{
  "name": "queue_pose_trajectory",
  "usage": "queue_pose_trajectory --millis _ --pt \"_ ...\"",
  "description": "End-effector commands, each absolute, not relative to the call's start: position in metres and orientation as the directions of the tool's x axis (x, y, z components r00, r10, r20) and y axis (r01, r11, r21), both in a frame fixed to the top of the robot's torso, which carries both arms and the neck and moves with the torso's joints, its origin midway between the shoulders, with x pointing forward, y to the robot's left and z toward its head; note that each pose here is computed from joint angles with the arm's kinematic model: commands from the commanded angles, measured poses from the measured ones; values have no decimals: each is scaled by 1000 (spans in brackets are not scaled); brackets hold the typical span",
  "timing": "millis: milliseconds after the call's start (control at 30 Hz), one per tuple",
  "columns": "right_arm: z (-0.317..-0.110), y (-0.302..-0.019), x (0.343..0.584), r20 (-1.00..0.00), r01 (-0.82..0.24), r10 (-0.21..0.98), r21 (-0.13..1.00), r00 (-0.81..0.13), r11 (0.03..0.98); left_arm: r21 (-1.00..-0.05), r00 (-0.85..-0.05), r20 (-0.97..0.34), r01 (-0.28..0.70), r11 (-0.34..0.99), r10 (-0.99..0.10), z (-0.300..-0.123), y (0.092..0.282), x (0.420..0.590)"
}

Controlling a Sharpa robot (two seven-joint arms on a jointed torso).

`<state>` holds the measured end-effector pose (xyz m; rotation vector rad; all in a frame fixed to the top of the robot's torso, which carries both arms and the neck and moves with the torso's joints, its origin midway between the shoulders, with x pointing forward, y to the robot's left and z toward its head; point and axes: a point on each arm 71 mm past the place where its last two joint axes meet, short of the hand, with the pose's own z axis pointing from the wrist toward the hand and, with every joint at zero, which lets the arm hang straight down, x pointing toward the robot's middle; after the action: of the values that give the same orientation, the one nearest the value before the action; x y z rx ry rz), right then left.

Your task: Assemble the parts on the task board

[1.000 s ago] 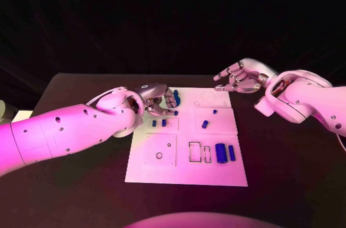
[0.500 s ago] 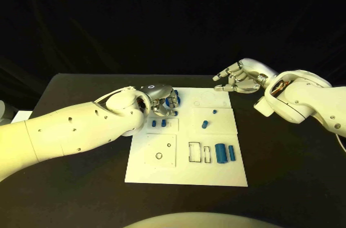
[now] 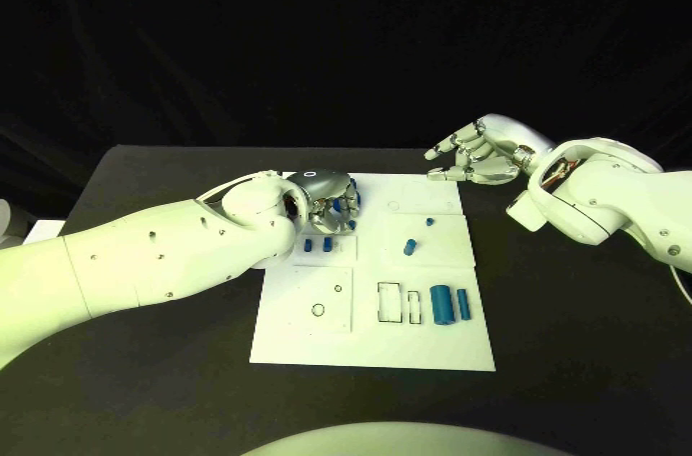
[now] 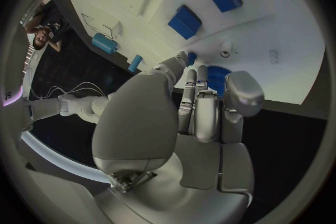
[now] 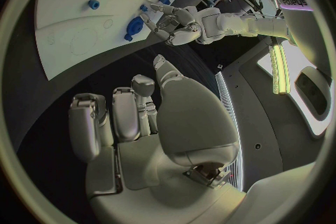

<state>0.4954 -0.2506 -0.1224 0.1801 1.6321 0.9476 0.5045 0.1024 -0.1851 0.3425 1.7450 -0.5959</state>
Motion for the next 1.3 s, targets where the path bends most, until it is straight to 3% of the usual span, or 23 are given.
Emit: queue_pose_trajectory --millis 33,1300 --pt "-122 -249 495 -755 -376 576 656 -313 654 -195 -274 -960 534 823 -50 -188 100 504" --pt "-122 -244 494 -757 -389 570 653 -319 649 -176 -326 -946 516 838 2 -195 96 509"
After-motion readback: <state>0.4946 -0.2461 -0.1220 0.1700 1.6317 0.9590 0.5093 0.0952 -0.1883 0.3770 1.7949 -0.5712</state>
